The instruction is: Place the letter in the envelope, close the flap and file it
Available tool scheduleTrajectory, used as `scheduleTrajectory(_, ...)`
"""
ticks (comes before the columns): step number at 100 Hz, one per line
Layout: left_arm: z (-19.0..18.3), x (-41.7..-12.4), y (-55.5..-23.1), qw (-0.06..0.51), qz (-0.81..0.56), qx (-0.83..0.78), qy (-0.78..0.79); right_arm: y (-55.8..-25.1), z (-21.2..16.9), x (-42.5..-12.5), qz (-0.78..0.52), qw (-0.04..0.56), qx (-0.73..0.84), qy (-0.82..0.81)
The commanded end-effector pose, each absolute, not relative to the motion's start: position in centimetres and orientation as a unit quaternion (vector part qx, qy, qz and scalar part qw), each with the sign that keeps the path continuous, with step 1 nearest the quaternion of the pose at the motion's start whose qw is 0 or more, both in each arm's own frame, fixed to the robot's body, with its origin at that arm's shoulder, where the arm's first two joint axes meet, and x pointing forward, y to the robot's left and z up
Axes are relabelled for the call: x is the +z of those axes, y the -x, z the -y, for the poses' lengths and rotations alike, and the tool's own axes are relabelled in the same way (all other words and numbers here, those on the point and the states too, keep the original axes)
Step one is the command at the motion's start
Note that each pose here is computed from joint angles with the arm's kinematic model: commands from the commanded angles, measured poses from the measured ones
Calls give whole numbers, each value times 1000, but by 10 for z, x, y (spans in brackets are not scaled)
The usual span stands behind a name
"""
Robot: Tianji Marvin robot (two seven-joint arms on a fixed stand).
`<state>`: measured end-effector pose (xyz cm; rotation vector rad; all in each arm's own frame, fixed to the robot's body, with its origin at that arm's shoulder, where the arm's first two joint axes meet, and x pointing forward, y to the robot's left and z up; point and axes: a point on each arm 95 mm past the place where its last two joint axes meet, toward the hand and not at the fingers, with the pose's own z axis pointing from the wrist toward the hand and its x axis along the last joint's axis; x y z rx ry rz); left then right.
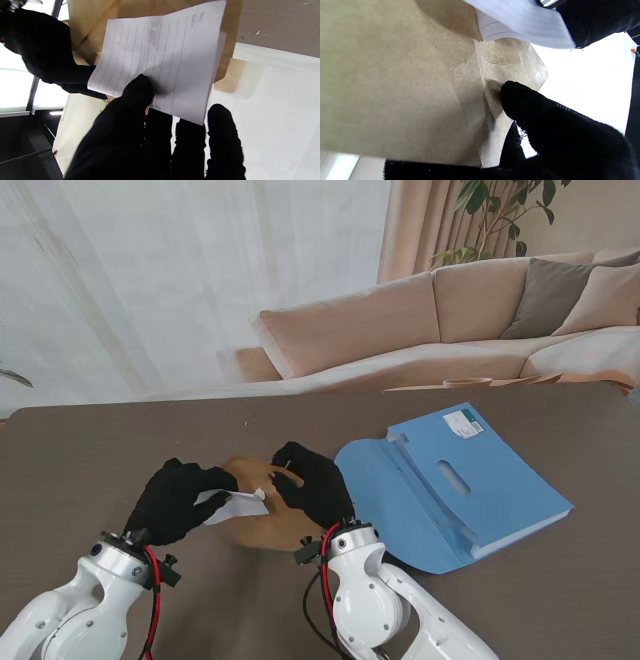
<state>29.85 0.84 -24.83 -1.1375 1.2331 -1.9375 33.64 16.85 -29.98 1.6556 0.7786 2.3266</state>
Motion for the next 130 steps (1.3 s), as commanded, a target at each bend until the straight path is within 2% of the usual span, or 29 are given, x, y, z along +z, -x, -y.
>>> scheduleTrajectory(1,-8,-248,-294,278,-476,-718,424,-335,-172,-300,-266,85,781,-559)
scheduleTrajectory(25,-15,-245,-290,224,-519,-699,437,-335,-172,-299,-264,84,782,-558)
scheduleTrajectory(52,-12,-246,-293,227,-533,-692,430,-334,-172,-298,-265,85,784,-555)
scheduleTrajectory(74,-14,-246,-293,205,-571,-671,426,-334,-172,-298,-266,86,783,-555)
scheduleTrajectory(96,-7,-247,-294,222,-546,-688,424,-333,-174,-299,-267,83,785,-553)
scheduleTrajectory(130,9,-252,-298,295,-501,-714,391,-332,-177,-299,-265,80,789,-549)
